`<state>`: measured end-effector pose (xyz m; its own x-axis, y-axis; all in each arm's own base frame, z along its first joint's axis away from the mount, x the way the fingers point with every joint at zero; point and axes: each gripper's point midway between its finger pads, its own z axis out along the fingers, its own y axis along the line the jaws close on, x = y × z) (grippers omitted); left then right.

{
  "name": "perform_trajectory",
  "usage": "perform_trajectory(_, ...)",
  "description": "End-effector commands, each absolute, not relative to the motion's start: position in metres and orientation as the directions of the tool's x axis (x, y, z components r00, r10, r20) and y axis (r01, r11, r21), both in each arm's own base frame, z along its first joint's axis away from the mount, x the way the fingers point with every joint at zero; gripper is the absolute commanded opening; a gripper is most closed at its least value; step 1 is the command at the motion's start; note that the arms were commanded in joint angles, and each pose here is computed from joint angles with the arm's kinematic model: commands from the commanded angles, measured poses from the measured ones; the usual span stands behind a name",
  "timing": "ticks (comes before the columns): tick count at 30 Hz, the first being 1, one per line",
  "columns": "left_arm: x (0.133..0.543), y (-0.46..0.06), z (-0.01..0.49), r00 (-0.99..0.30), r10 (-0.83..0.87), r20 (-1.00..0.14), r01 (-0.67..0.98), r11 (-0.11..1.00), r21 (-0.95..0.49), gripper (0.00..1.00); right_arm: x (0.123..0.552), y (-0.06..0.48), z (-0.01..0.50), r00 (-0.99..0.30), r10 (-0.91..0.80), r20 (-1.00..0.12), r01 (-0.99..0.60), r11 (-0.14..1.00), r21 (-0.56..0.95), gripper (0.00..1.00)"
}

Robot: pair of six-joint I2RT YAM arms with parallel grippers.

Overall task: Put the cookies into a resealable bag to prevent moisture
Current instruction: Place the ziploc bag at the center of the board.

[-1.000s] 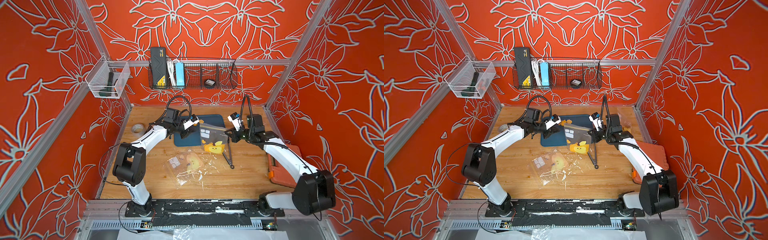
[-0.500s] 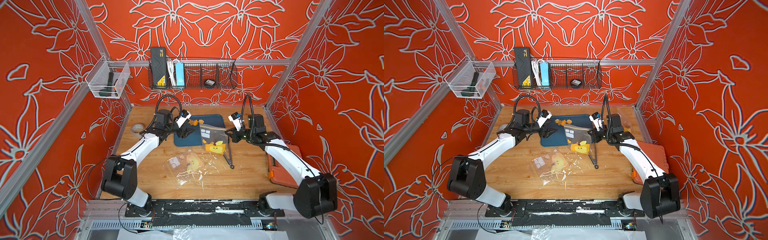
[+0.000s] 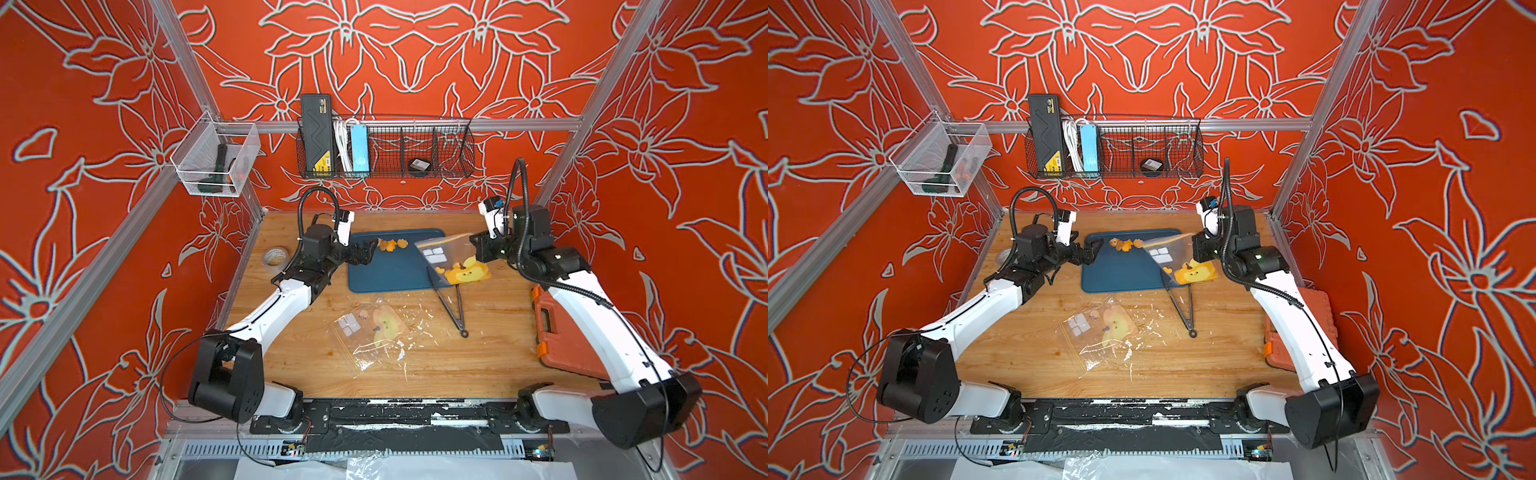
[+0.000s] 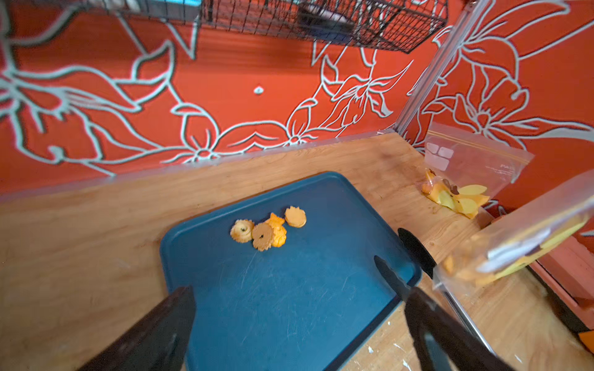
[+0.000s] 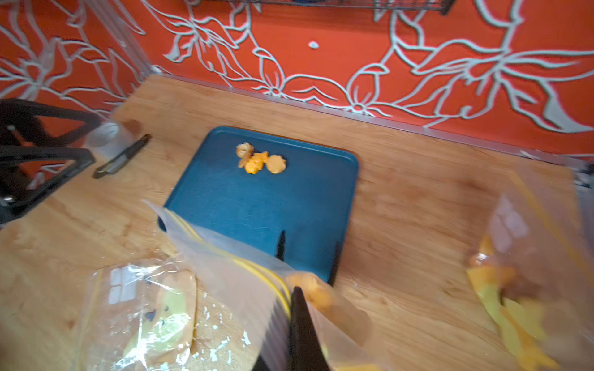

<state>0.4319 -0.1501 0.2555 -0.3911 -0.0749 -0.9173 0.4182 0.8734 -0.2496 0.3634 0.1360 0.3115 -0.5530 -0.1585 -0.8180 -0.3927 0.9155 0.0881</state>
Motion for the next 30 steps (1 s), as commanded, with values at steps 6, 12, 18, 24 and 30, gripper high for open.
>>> perform_trajectory(6, 0.448, -0.15, 0.235, -0.566, -0.098, -0.819, 0.325, 0.886, -0.33, 1.0, 0.389, 0.08, 0.291, -0.734, -0.228, -0.64, -0.163, 0.974, -0.159, 0.0)
perform_trajectory(12, 0.444, -0.153, 0.238, -0.553, -0.08, -0.829, 0.356, 0.877, -0.322, 1.0, 0.42, 0.067, 0.285, -0.781, -0.206, -0.59, -0.119, 0.976, -0.184, 0.0)
perform_trajectory(18, 0.443, -0.158, 0.236, -0.565, -0.071, -0.822, 0.378, 0.863, -0.334, 1.0, 0.448, 0.05, 0.278, -0.792, -0.154, -0.591, -0.076, 0.985, -0.154, 0.0)
perform_trajectory(24, 0.442, -0.16, 0.235, -0.569, -0.063, -0.82, 0.389, 0.858, -0.336, 1.0, 0.473, 0.025, 0.265, -0.8, -0.048, -0.598, 0.001, 0.997, -0.081, 0.0)
perform_trajectory(30, 0.443, -0.158, 0.234, -0.572, -0.069, -0.817, 0.377, 0.863, -0.337, 1.0, 0.474, -0.011, 0.241, -0.822, -0.011, -0.569, 0.074, 0.989, -0.126, 0.0)
